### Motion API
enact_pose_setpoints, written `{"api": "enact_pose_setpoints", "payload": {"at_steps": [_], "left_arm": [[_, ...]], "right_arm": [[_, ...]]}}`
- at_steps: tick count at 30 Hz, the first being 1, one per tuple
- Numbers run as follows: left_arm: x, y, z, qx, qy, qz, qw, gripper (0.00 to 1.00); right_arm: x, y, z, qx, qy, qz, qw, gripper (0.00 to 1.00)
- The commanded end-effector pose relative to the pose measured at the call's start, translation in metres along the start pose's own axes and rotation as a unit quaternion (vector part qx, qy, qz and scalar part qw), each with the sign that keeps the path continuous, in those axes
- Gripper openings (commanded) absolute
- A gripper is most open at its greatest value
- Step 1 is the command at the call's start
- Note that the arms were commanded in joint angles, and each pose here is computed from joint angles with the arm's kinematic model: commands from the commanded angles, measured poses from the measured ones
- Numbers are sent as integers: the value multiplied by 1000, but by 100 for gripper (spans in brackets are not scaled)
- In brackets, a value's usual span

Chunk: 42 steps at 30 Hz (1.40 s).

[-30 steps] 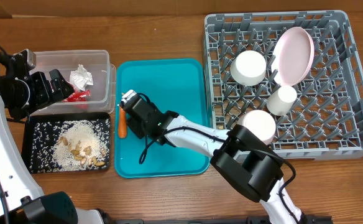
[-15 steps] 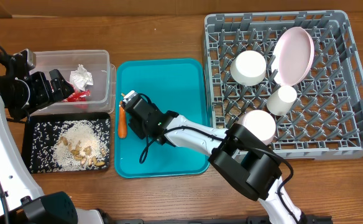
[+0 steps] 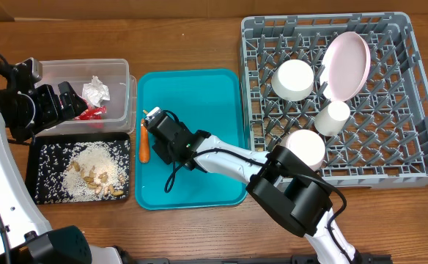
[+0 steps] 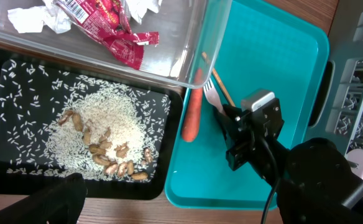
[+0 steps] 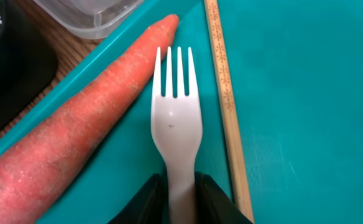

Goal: Sort waste into correct bins and load items into the dishwasher
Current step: 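Lower the right gripper onto the white fork and grasp it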

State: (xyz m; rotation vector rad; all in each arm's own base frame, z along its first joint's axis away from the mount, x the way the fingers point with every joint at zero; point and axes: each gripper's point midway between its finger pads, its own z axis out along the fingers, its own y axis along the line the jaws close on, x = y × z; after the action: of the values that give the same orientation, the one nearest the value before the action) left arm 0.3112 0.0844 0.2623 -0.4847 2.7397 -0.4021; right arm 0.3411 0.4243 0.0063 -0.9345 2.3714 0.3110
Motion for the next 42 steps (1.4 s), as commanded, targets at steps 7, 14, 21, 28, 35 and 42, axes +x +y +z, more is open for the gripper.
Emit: {"api": "enact_pose_setpoints", "payload": {"at_steps": [7,14,21,28,35,42], "left_arm": [[-4,0,-5,-4,-11,-1,1000,100],[-4,0,-5,-4,-11,-1,1000,100],[-4,0,-5,-4,-11,-1,1000,100],[-4,0,-5,-4,-11,0,1000,100],[-4,0,-5,-4,-11,-1,1000,100],[-4,0,-5,-4,-11,-1,1000,100]], "right_arm": [[23,-5,5,7,42,-3,999,21],[24,-5,5,8,42,-3,999,11],[20,-5,5,7,38,-2,999,4],[9,5,-12,-21,30,4,999,4],[7,10,-22,-38,34,5,999,4],[5,10,-27,-39,32,5,999,4]]}}
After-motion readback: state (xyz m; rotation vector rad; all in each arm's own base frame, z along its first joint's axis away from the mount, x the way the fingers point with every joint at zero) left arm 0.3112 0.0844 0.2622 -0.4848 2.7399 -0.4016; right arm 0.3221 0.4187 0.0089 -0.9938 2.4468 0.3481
